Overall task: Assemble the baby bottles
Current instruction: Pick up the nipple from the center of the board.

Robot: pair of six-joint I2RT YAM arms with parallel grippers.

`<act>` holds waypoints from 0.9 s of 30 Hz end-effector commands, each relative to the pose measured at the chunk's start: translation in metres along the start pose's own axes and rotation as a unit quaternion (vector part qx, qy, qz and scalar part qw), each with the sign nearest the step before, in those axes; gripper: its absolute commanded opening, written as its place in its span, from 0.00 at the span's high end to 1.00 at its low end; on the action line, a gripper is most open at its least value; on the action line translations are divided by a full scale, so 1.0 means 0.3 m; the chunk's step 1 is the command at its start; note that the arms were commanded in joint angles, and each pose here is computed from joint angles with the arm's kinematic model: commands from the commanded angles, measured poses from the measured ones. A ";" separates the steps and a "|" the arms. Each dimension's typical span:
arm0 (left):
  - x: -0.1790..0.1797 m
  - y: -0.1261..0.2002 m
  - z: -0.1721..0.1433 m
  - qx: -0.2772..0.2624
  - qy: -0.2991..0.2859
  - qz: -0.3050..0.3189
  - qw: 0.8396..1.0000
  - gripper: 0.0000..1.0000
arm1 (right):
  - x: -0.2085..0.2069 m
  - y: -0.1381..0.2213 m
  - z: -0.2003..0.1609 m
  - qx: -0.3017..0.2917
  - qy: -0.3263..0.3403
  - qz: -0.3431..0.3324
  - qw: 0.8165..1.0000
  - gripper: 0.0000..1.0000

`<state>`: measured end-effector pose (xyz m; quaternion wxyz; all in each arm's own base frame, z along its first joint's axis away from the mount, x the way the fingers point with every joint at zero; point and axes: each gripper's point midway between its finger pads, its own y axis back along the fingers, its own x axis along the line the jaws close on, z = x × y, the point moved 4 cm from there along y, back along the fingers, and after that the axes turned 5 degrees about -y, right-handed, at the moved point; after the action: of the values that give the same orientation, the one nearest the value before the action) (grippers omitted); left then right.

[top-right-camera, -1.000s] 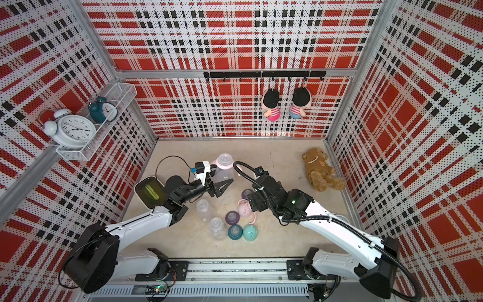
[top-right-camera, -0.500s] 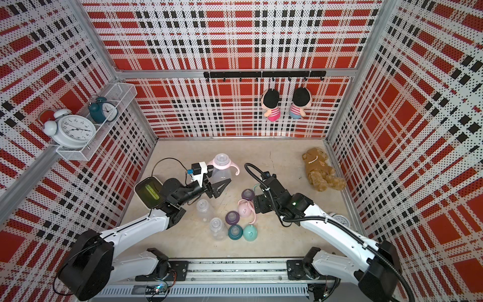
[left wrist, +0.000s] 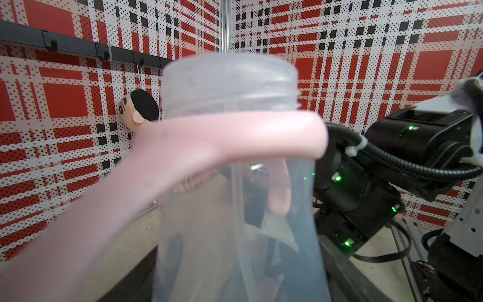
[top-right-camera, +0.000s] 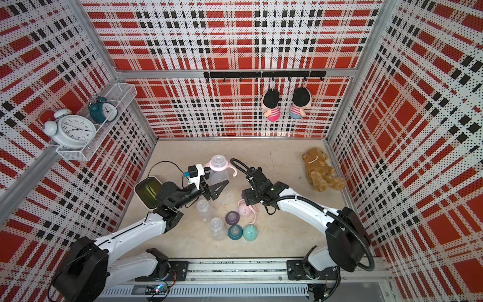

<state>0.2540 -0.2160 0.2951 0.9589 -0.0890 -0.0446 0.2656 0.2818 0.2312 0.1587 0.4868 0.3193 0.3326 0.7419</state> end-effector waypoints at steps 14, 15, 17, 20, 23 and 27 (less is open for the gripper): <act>-0.033 -0.005 0.028 -0.012 -0.019 0.002 1.000 1.00 | 0.030 -0.201 -0.036 0.050 -0.114 0.030 0.992 0.27; -0.035 -0.008 0.026 -0.011 -0.020 0.002 1.000 1.00 | 0.027 -0.210 -0.039 0.051 -0.118 0.028 0.991 0.27; -0.036 -0.012 0.022 -0.010 -0.020 0.001 1.000 1.00 | 0.023 -0.225 -0.045 0.053 -0.128 0.022 0.990 0.28; -0.041 -0.015 0.017 -0.007 -0.017 -0.001 1.000 1.00 | 0.010 -0.250 -0.060 0.057 -0.145 0.014 0.988 0.28; -0.044 -0.013 0.017 -0.008 -0.020 0.000 1.000 1.00 | 0.005 -0.275 -0.074 0.061 -0.158 0.013 0.985 0.28; -0.043 -0.012 0.017 -0.006 -0.023 0.004 1.000 1.00 | -0.009 -0.298 -0.073 0.056 -0.173 -0.003 0.983 0.27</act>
<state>0.2466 -0.2257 0.2917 0.9593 -0.0783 -0.0497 0.2667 0.3036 0.2532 0.0789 0.5025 0.4594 0.3053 0.6657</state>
